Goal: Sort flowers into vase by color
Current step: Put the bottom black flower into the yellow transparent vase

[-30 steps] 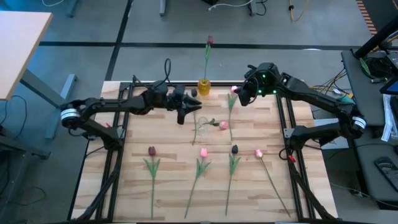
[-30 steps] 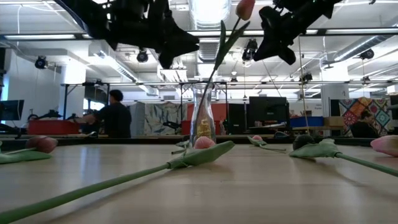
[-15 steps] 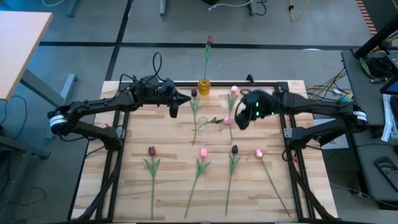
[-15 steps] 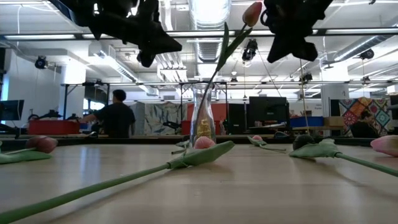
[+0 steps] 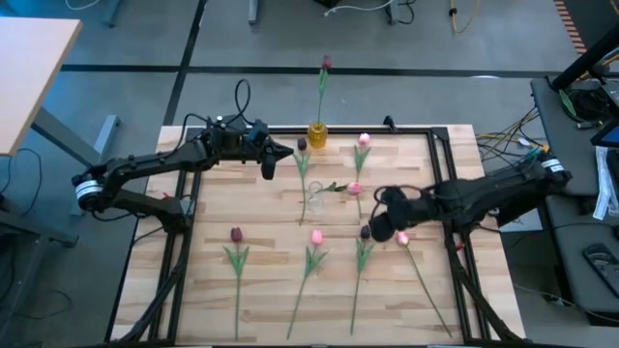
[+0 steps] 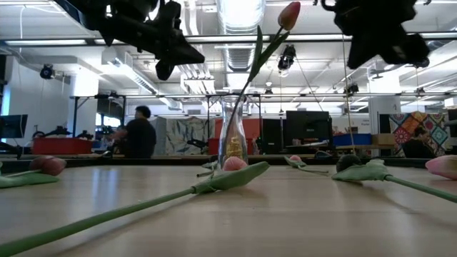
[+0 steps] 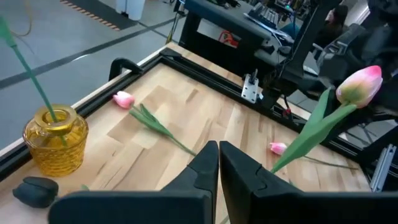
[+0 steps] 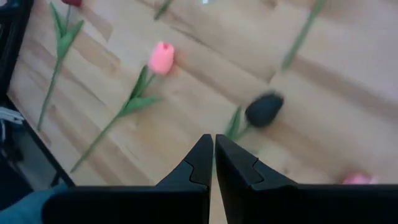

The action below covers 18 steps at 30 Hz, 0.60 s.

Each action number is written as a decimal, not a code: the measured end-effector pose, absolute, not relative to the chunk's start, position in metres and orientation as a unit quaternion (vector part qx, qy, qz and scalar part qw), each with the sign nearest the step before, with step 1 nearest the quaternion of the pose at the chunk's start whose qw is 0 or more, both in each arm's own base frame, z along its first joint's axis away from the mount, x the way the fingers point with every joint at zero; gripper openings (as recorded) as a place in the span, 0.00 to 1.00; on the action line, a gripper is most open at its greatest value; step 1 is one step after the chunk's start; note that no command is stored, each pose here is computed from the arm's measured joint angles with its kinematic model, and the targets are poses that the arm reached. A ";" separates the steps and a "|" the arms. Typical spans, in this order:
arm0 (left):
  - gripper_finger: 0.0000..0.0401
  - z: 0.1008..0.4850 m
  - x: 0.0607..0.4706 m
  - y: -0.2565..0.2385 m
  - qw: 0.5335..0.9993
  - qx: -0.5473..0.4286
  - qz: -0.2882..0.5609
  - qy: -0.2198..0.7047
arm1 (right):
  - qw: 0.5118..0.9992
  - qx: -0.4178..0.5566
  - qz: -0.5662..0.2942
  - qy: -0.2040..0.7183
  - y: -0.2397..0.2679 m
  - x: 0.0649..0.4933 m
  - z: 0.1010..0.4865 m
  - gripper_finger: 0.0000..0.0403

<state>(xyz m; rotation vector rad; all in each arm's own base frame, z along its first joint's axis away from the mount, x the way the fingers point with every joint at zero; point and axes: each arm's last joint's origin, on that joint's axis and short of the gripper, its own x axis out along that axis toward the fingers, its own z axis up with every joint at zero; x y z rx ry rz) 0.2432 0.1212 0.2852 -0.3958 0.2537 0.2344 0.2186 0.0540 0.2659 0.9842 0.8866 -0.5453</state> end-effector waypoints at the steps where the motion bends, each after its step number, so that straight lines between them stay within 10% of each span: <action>1: 0.00 0.285 0.243 0.122 0.965 -0.200 0.117 0.125 | 0.745 0.461 -0.258 0.408 0.059 0.218 0.263 0.03; 18: 0.00 0.285 0.236 0.134 0.954 -0.233 0.146 0.115 | 0.609 0.523 -0.348 0.484 0.094 0.260 0.187 0.42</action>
